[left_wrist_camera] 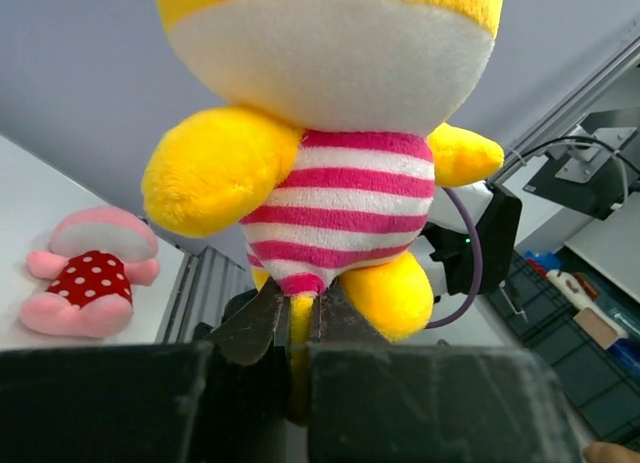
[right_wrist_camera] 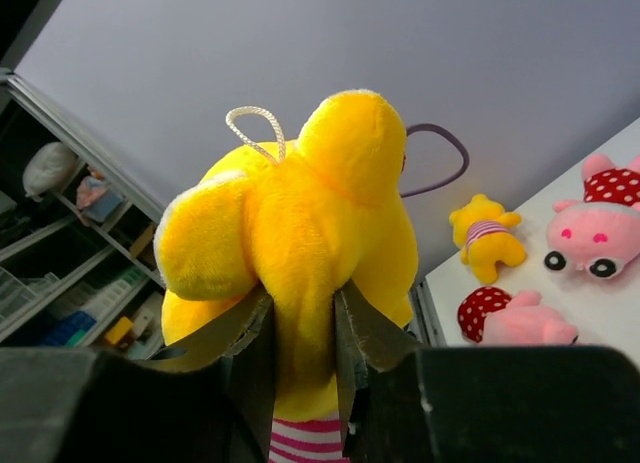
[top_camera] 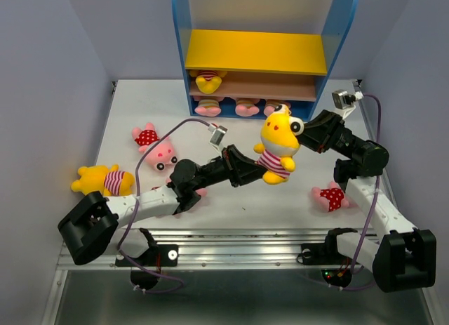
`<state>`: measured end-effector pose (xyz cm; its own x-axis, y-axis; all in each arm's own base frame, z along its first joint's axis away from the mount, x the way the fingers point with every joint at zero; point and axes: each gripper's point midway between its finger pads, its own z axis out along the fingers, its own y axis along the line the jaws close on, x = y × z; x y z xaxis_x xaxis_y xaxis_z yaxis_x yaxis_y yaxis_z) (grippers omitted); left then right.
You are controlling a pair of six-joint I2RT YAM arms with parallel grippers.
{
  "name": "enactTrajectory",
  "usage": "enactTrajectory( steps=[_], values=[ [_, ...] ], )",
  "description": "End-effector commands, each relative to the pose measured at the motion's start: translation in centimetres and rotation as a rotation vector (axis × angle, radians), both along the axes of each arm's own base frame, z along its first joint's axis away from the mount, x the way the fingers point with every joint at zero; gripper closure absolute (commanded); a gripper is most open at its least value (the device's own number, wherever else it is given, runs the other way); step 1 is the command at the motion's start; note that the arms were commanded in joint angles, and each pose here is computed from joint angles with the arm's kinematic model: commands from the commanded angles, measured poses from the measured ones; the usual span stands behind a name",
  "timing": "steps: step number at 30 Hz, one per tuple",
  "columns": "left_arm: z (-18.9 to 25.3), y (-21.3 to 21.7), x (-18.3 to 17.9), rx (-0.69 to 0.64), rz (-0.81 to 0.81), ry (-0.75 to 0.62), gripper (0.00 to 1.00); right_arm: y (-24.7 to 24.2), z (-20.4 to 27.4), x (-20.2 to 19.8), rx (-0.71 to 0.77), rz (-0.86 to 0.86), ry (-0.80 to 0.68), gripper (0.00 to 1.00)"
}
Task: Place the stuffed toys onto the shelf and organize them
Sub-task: Pass the stuffed toy from the right arm to the left, then place the stuffed toy onto shelf
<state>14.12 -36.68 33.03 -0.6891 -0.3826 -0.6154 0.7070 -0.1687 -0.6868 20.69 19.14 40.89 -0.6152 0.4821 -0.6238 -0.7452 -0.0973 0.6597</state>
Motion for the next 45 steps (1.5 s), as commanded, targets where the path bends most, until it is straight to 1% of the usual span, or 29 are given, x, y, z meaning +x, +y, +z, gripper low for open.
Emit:
enactTrajectory(
  steps=[1, 2, 3, 4, 5, 6, 7, 8, 9, 12, 13, 15, 16, 21, 22, 23, 24, 25, 26, 28, 29, 31, 32, 33, 34, 35, 37, 40, 45],
  values=[
    [13.5, 8.4, -5.2, -0.567, 0.093, -0.458, 1.00, 0.3, -0.4, -1.4, -0.098, 0.003, -0.188, 0.66],
    [13.7, 8.4, -5.0, -0.542, 0.111, -0.463, 1.00, 0.4, -0.5, -1.0, -0.121, 0.001, -0.175, 0.59],
    [12.3, 6.7, -3.5, -0.431, 0.150, -0.441, 1.00, 0.5, -0.9, -0.9, -0.160, -0.006, -0.225, 0.53],
    [12.8, 6.9, -3.4, -0.403, 0.176, -0.453, 1.00, 0.6, -1.4, -0.4, -0.188, -0.003, -0.198, 0.45],
    [12.5, 6.5, -2.7, -0.361, 0.210, -0.449, 1.00, 0.7, -1.2, -0.3, -0.211, -0.006, -0.227, 0.44],
    [10.7, 5.2, -1.2, -0.239, 0.233, -0.404, 1.00, 0.7, -1.4, -0.2, -0.234, -0.007, -0.244, 0.44],
    [11.2, 5.5, -0.9, -0.210, 0.276, -0.443, 1.00, 0.7, -1.9, -0.1, -0.265, -0.011, -0.292, 0.44],
    [10.9, 5.5, -0.4, -0.176, 0.301, -0.440, 1.00, 0.7, -2.1, -0.1, -0.274, -0.011, -0.309, 0.46],
    [9.9, 5.2, 0.2, -0.115, 0.308, -0.425, 1.00, 0.7, -2.3, -0.2, -0.284, -0.008, -0.326, 0.48],
    [9.4, 5.9, 0.6, -0.069, 0.332, -0.428, 1.00, 0.8, -2.8, -0.2, -0.294, -0.007, -0.343, 0.72],
    [9.3, 6.2, 0.6, -0.061, 0.337, -0.431, 1.00, 0.8, -2.8, -0.3, -0.297, -0.006, -0.348, 0.88],
    [8.7, 6.2, 0.9, -0.035, 0.341, -0.423, 1.00, 0.8, -2.8, -0.4, -0.300, -0.003, -0.358, 0.97],
    [8.3, 6.3, 1.1, -0.018, 0.344, -0.415, 1.00, 0.8, -2.8, -0.5, -0.302, 0.002, -0.361, 0.99],
    [6.1, 6.1, 2.3, 0.068, 0.347, -0.417, 1.00, 0.7, -2.5, -1.3, -0.309, 0.016, -0.397, 0.99],
    [5.5, 5.9, 2.6, 0.098, 0.350, -0.421, 1.00, 0.7, -2.4, -1.4, -0.310, 0.015, -0.401, 0.96],
    [4.5, 5.7, 3.1, 0.150, 0.356, -0.409, 1.00, 0.5, -2.1, -1.4, -0.314, 0.009, -0.408, 0.82],
    [4.0, 5.7, 3.6, 0.189, 0.376, -0.441, 1.00, 0.5, -1.9, -1.5, -0.315, 0.010, -0.418, 0.73],
    [3.2, 5.6, 4.1, 0.232, 0.388, -0.436, 1.00, 0.5, -1.8, -1.6, -0.317, 0.012, -0.422, 0.60],
    [3.0, 5.7, 5.0, 0.261, 0.426, -0.429, 1.00, 0.5, -1.3, -1.7, -0.319, 0.013, -0.434, 0.56],
    [0.8, 5.8, 6.1, 0.372, 0.453, -0.406, 1.00, 0.5, -1.1, -1.9, -0.333, 0.021, -0.453, 0.52],
    [0.4, 6.0, 6.7, 0.410, 0.480, -0.417, 1.00, 0.5, -1.4, -1.6, -0.343, 0.026, -0.411, 0.50],
    [-1.5, 6.6, 8.3, 0.500, 0.542, -0.377, 1.00, 0.5, -1.4, -0.8, -0.372, -0.007, -0.457, 0.48],
    [-2.2, 6.8, 8.9, 0.526, 0.563, -0.365, 1.00, 0.5, -3.0, 0.1, -0.403, 0.001, -0.321, 0.46],
    [-2.9, 7.1, 9.4, 0.554, 0.589, -0.348, 1.00, 0.3, -2.4, 1.4, -0.429, -0.071, -0.303, 0.45],
    [-3.7, 7.2, 10.2, 0.578, 0.601, -0.333, 1.00, -0.2, -3.4, 3.1, -0.519, -0.157, -0.431, 0.38],
    [-4.2, 7.2, 10.6, 0.590, 0.607, -0.320, 1.00, -0.6, -6.0, 3.5, -0.589, -0.154, -0.301, 0.36],
    [-5.3, 7.2, 11.8, 0.612, 0.609, -0.282, 1.00, -1.4, -7.6, 5.1, -0.661, -0.230, -0.292, 0.34],
    [-6.1, 7.1, 13.1, 0.621, 0.595, -0.244, 1.00, -1.8, -9.5, 5.4, -0.711, -0.251, -0.313, 0.32],
    [-7.0, 7.8, 17.4, 0.659, 0.647, -0.166, 1.00, -2.4, -13.4, 5.7, -0.781, -0.267, -0.330, 0.21]
  ],
)
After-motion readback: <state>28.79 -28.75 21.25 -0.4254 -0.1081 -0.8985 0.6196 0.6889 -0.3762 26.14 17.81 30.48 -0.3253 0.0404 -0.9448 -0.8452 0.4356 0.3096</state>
